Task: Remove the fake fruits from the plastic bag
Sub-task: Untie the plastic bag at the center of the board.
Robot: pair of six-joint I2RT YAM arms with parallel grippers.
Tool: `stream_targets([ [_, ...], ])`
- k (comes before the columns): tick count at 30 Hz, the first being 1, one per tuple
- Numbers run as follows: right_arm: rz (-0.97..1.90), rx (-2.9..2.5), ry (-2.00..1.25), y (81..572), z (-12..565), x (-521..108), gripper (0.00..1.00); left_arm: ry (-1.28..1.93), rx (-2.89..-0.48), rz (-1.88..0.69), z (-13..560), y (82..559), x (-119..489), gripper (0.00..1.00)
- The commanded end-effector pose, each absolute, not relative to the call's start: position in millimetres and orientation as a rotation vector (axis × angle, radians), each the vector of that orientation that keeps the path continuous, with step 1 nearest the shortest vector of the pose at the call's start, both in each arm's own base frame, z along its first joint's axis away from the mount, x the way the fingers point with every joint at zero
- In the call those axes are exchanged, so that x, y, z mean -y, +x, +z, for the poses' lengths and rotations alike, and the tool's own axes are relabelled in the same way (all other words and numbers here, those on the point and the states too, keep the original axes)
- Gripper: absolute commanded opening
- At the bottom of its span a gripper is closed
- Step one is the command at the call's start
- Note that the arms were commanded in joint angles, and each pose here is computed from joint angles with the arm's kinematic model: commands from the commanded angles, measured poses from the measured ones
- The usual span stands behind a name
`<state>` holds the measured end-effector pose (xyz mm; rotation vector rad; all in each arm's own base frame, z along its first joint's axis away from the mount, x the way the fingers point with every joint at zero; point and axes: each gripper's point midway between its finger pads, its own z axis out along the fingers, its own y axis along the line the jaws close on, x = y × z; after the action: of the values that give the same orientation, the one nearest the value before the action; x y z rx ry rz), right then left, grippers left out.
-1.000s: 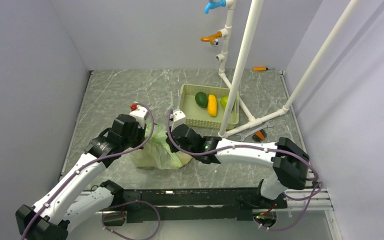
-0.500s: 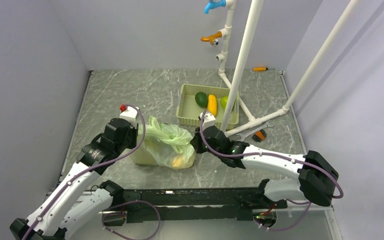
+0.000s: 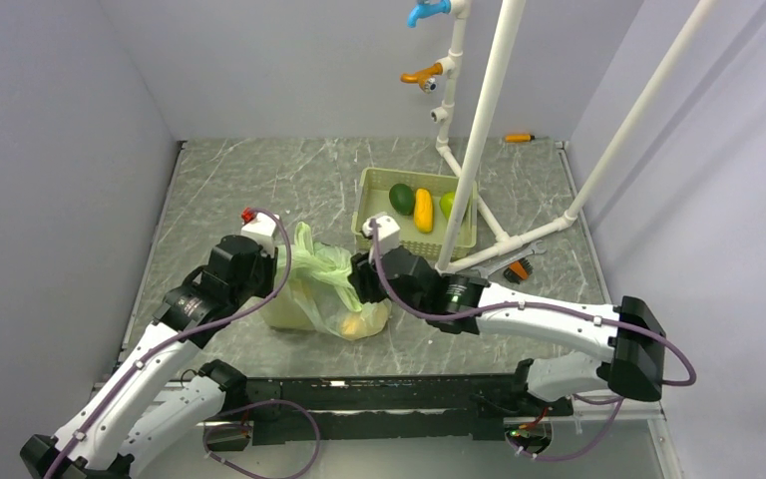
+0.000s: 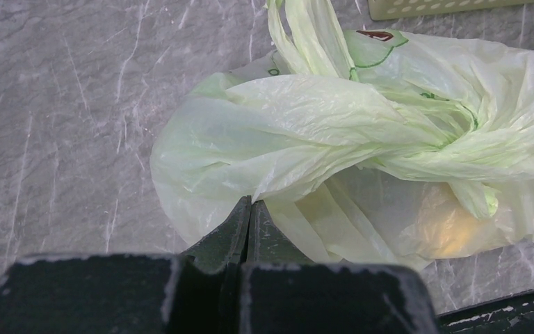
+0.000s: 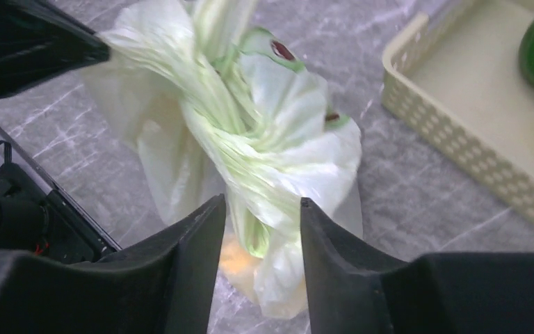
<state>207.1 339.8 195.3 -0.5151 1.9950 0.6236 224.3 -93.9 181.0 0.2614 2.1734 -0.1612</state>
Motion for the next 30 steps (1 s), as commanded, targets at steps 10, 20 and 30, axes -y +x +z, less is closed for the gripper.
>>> stream_targets([
  [10, 0.473, -1.755, -0.89, 210.6, 203.0, -420.8, 0.67, 0.267, -2.151, -0.156, 185.7, 228.9, 94.5, 0.0],
  [20, 0.096, -1.756, -0.739, 239.2, 186.6, -404.4, 0.34, 0.262, -2.155, -0.145, 185.8, 229.5, 93.1, 0.0],
  [30, 0.187, -1.756, -0.569, 234.5, 200.3, -361.5, 0.0, 0.174, -2.121, -0.07, 194.1, 229.3, 75.5, 0.0],
])
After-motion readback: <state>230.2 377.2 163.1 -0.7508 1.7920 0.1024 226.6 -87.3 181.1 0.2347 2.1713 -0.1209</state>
